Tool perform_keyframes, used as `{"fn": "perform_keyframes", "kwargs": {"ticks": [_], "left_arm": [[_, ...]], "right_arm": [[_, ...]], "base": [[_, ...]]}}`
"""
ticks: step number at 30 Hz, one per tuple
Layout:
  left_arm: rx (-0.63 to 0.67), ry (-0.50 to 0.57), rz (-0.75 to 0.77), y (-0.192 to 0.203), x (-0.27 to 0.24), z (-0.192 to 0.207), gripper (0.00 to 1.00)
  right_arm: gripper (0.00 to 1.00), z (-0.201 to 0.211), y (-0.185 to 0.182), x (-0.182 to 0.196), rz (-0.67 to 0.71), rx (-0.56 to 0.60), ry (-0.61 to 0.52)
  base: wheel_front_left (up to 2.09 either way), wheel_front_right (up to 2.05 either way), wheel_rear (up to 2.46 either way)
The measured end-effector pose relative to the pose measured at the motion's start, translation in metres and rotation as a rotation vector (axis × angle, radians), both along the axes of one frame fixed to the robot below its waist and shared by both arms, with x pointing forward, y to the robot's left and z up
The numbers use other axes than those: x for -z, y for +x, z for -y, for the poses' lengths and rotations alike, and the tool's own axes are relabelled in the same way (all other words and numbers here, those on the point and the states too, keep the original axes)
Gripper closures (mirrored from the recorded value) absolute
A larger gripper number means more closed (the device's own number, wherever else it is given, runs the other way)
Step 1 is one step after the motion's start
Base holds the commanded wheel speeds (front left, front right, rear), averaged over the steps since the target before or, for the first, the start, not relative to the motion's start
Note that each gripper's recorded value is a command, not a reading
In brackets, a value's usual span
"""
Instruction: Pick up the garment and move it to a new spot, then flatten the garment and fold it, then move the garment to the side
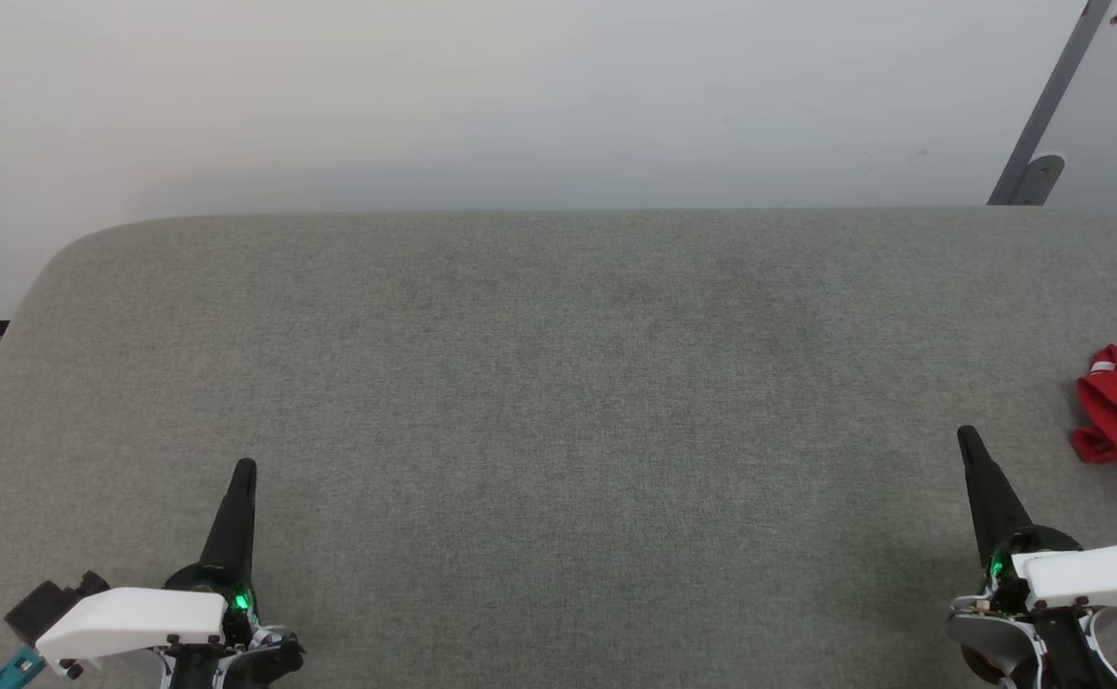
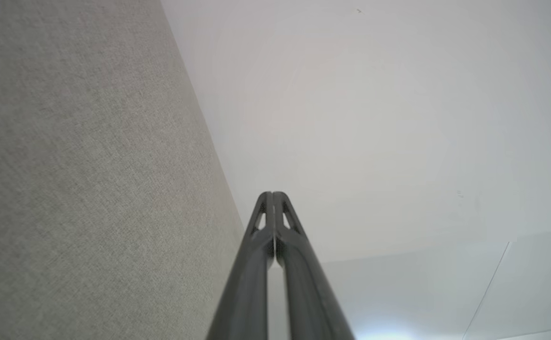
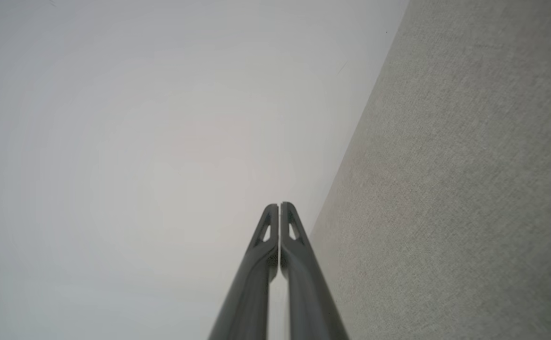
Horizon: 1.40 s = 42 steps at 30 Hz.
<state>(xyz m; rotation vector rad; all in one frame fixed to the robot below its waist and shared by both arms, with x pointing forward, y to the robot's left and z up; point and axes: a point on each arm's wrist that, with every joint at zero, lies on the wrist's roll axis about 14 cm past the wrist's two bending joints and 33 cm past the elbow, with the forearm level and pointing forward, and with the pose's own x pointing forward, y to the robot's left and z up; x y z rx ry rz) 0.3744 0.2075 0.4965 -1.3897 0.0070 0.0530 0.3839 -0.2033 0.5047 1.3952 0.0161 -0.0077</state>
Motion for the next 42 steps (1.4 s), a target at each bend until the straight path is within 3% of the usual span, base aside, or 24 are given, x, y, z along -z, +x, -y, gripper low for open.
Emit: {"fn": "perform_keyframes", "kwargs": {"ticks": [25,42], "left_arm": [[0.029,-0.179,0.027,0.013,-0.007,0.008,1.00],[0.029,-0.184,0.029,0.013,-0.008,0.007,1.00]], "right_arm": [[1.00,-0.003,0.004,0.000,0.007,0.007,0.172],[1.00,-0.003,0.005,-0.001,0.009,0.006,0.178]], "base": [[0.00,0.00,0.00],[0.00,0.00,0.00]]}}
